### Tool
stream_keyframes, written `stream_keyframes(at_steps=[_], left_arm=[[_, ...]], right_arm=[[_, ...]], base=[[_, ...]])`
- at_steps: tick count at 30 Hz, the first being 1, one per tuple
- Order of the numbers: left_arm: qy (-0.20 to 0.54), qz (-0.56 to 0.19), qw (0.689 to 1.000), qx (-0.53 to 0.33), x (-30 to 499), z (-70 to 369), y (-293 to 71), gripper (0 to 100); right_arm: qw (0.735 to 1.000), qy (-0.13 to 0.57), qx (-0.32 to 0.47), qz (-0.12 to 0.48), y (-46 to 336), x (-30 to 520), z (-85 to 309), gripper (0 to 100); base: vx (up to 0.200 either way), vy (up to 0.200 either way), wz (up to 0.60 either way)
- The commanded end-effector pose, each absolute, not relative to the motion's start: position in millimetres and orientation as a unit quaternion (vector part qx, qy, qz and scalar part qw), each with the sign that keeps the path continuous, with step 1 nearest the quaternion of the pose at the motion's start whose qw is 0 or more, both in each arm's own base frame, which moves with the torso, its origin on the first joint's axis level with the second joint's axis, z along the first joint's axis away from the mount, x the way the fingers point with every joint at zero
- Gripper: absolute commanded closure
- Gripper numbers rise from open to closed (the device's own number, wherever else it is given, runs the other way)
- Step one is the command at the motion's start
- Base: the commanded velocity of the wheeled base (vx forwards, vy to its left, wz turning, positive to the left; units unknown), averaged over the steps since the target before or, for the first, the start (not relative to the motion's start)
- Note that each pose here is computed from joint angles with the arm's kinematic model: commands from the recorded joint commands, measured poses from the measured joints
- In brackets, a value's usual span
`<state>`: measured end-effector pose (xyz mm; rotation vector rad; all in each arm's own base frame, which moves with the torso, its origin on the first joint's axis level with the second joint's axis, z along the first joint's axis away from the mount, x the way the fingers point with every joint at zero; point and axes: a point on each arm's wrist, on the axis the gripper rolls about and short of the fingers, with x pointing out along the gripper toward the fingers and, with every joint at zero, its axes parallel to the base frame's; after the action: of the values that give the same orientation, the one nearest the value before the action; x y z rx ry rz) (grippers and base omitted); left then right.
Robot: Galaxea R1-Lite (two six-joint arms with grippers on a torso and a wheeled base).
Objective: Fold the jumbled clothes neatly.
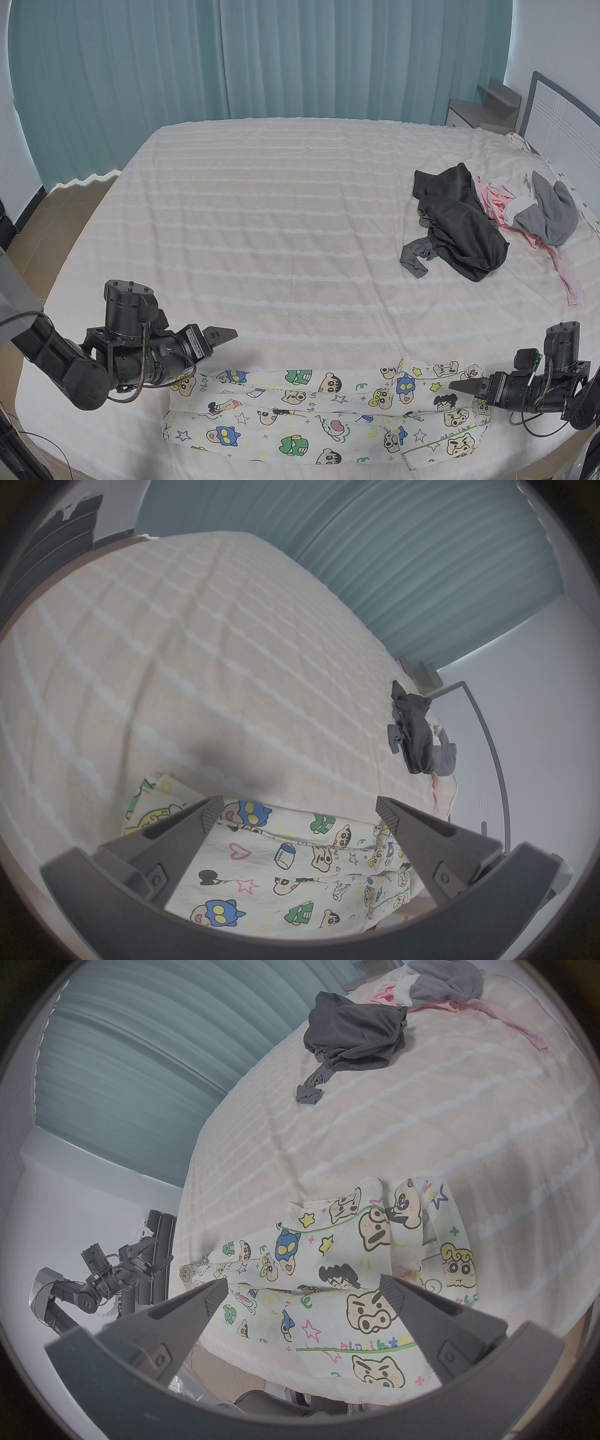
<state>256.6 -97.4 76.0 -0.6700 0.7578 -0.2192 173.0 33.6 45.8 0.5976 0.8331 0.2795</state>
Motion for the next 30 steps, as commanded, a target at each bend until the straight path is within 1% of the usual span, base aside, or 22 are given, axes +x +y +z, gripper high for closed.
stream_keyframes(at_steps=[1, 7, 9, 11, 19, 22, 24, 27, 30], left_arm=[[0.392, -0.085, 0.858, -0.321, 258, 55, -97, 0], [0.419, -0.059, 0.839, -0.341, 251, 35, -95, 0], [0.439, -0.036, 0.827, -0.35, 251, 22, -93, 0], [0.449, -0.019, 0.822, -0.35, 251, 13, -89, 0], [0.418, -0.001, 0.833, -0.362, 239, 1, -67, 0], [0.413, 0.007, 0.838, -0.357, 238, -2, -59, 0], [0.41, 0.018, 0.843, -0.347, 239, -5, -47, 0], [0.394, 0.025, 0.845, -0.36, 239, 0, -34, 0], [0.379, 0.001, 0.848, -0.372, 231, 14, -24, 0]], right_arm=[[0.861, 0.401, 0.285, 0.132, 34, 173, 44, 0], [0.859, 0.404, 0.285, 0.131, 34, 173, 43, 0], [0.859, 0.404, 0.285, 0.131, 34, 172, 43, 0], [0.859, 0.406, 0.285, 0.131, 34, 171, 43, 0], [0.858, 0.407, 0.285, 0.131, 34, 171, 42, 0], [0.858, 0.407, 0.285, 0.131, 34, 171, 42, 0], [0.858, 0.407, 0.285, 0.131, 34, 171, 42, 0], [0.857, 0.408, 0.285, 0.131, 34, 171, 42, 0], [0.857, 0.409, 0.285, 0.131, 34, 171, 42, 0]], base=[[0.0, 0.0, 0.0], [0.0, 0.0, 0.0], [0.0, 0.0, 0.0], [0.0, 0.0, 0.0], [0.0, 0.0, 0.0], [0.0, 0.0, 0.0], [0.0, 0.0, 0.0], [0.0, 0.0, 0.0], [0.0, 0.0, 0.0]])
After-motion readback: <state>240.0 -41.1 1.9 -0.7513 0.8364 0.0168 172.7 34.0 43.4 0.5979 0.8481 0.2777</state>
